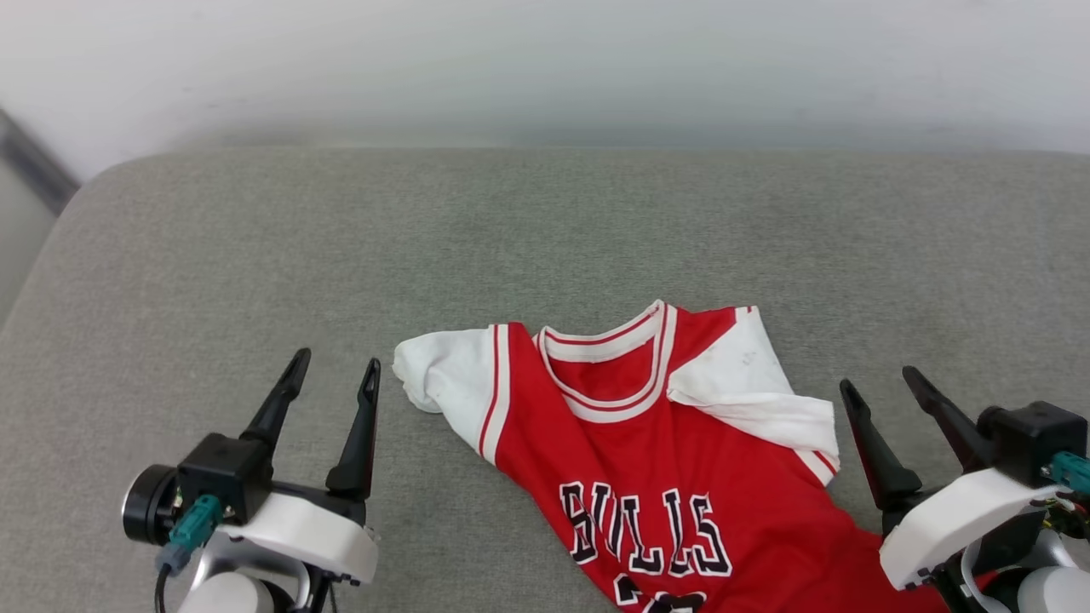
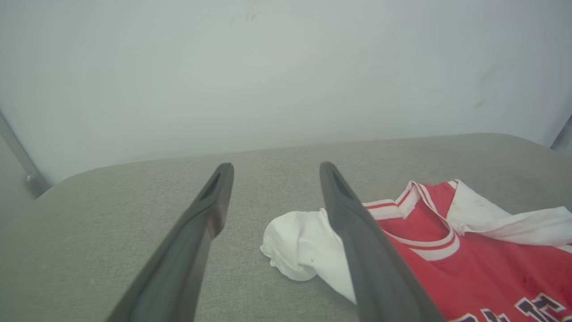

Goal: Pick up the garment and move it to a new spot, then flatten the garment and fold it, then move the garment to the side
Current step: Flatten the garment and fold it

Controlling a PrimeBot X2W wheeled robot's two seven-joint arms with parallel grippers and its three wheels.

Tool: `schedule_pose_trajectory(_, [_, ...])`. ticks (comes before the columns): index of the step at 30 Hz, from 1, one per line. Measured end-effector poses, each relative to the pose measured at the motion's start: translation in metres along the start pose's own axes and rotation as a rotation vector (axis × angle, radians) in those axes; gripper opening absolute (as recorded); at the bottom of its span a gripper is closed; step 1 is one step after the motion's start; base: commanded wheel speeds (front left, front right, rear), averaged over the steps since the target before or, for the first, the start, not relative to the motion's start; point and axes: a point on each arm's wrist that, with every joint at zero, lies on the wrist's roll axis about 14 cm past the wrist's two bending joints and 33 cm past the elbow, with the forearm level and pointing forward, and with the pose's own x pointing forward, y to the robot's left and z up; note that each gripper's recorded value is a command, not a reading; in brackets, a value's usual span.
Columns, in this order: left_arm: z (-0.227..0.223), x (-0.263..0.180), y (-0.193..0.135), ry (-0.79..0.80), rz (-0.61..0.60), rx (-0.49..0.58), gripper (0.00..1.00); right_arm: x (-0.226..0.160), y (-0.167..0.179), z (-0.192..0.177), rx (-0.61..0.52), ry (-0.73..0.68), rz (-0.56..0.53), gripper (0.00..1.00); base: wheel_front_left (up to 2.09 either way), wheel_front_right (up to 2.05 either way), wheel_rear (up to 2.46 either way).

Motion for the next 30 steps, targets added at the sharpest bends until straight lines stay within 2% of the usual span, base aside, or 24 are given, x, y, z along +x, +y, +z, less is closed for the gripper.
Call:
schedule_pose_trajectory(5, [-0.006,-0.01,0.002,0.006,0.012,-0.002,1.0,0.007,0.014,-0.027,-0.12,0.225,0.117,1.0,0.0,0.0,0.0])
schedule_pose_trajectory(14, [-0.018,-0.007,0.012,0.027,0.045,-0.016,1.0,0.031,0.04,-0.054,-0.334,0.622,0.334,1.0,0.0,0.0,0.0])
schedule_pose_trajectory(21, [-0.023,-0.01,0.024,0.038,0.082,-0.023,1.0,0.049,0.03,-0.083,-0.479,0.828,0.355,1.0,0.0,0.0,0.0])
schedule_pose_trajectory(28, [-0.031,-0.014,0.034,0.061,0.115,-0.02,1.0,0.058,0.033,-0.107,-0.479,0.902,0.39,1.0,0.0,0.0,0.0])
schedule_pose_trajectory(29, [-0.034,-0.015,0.034,0.07,0.118,-0.019,1.0,0.059,0.032,-0.114,-0.458,0.913,0.39,0.2,0.0,0.0,0.0])
schedule_pose_trajectory(30, [-0.035,-0.015,0.034,0.071,0.117,-0.023,1.0,0.062,0.033,-0.114,-0.442,0.899,0.389,0.0,0.0,0.0,0.0])
